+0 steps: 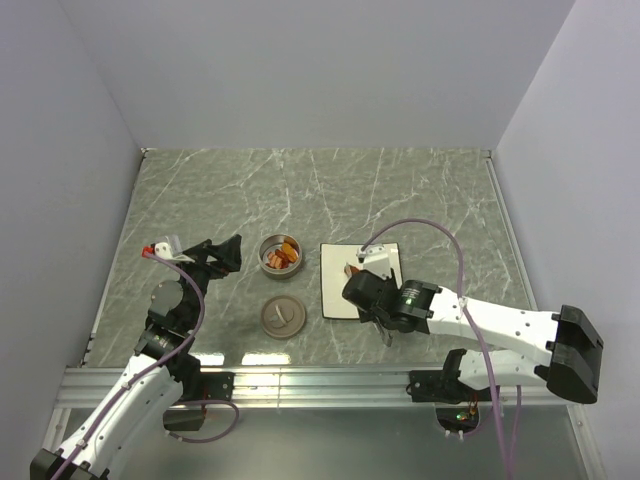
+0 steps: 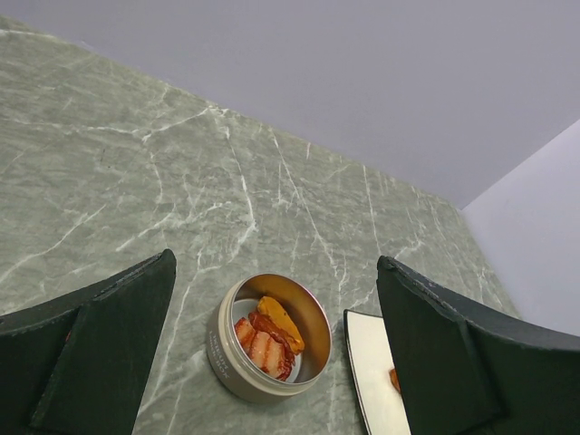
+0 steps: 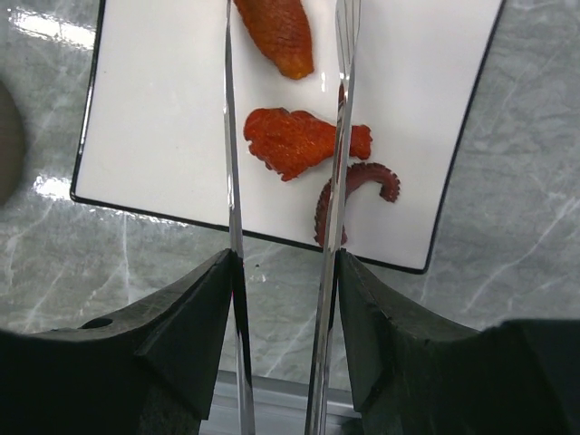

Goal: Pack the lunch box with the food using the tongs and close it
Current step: Pick up the food using the clamp, then place the food into the lunch box

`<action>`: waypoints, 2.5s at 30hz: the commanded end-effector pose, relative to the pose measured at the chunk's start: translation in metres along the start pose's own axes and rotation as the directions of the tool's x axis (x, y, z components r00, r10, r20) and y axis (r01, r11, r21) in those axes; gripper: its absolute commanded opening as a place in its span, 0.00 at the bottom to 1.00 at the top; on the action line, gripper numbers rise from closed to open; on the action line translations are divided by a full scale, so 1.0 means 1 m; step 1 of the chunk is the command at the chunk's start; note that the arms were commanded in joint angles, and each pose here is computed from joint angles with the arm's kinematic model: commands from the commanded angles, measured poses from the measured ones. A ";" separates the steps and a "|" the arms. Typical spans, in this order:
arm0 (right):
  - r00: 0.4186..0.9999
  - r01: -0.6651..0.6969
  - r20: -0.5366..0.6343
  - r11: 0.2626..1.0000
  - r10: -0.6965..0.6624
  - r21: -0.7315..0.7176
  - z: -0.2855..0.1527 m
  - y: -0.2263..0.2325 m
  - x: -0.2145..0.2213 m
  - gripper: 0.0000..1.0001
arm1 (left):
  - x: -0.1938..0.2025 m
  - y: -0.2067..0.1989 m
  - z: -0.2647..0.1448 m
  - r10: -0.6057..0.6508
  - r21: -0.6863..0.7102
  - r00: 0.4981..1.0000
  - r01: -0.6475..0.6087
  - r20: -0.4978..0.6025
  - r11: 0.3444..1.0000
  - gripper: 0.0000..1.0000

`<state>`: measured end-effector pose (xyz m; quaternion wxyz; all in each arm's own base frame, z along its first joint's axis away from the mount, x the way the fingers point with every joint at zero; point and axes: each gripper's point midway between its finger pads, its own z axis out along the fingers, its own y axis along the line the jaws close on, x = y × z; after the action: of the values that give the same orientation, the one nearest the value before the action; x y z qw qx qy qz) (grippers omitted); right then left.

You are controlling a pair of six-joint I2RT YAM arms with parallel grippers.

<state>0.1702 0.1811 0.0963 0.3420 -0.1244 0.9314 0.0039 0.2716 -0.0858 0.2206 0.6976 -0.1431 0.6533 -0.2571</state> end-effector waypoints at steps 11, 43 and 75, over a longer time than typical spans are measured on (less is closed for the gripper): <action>1.000 -0.003 0.005 0.998 0.003 -0.057 0.006 0.013 -0.006 0.47 | -0.001 -0.005 -0.001 -0.016 0.026 1.000 0.016 0.005 1.000 1.00; 0.983 -0.036 0.177 0.993 0.056 -0.115 -0.036 0.027 -0.086 0.30 | -0.001 -0.005 -0.002 -0.018 0.025 1.000 0.018 0.007 1.000 1.00; 0.974 0.174 0.190 0.943 -0.122 -0.285 -0.001 0.152 -0.158 0.31 | -0.001 -0.003 -0.001 -0.018 0.014 1.000 0.017 0.010 1.000 0.99</action>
<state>0.2419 0.3501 0.1564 0.3655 -0.2479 0.8915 0.1009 0.2708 -0.0856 0.2192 0.6970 -0.1442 0.6533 -0.2582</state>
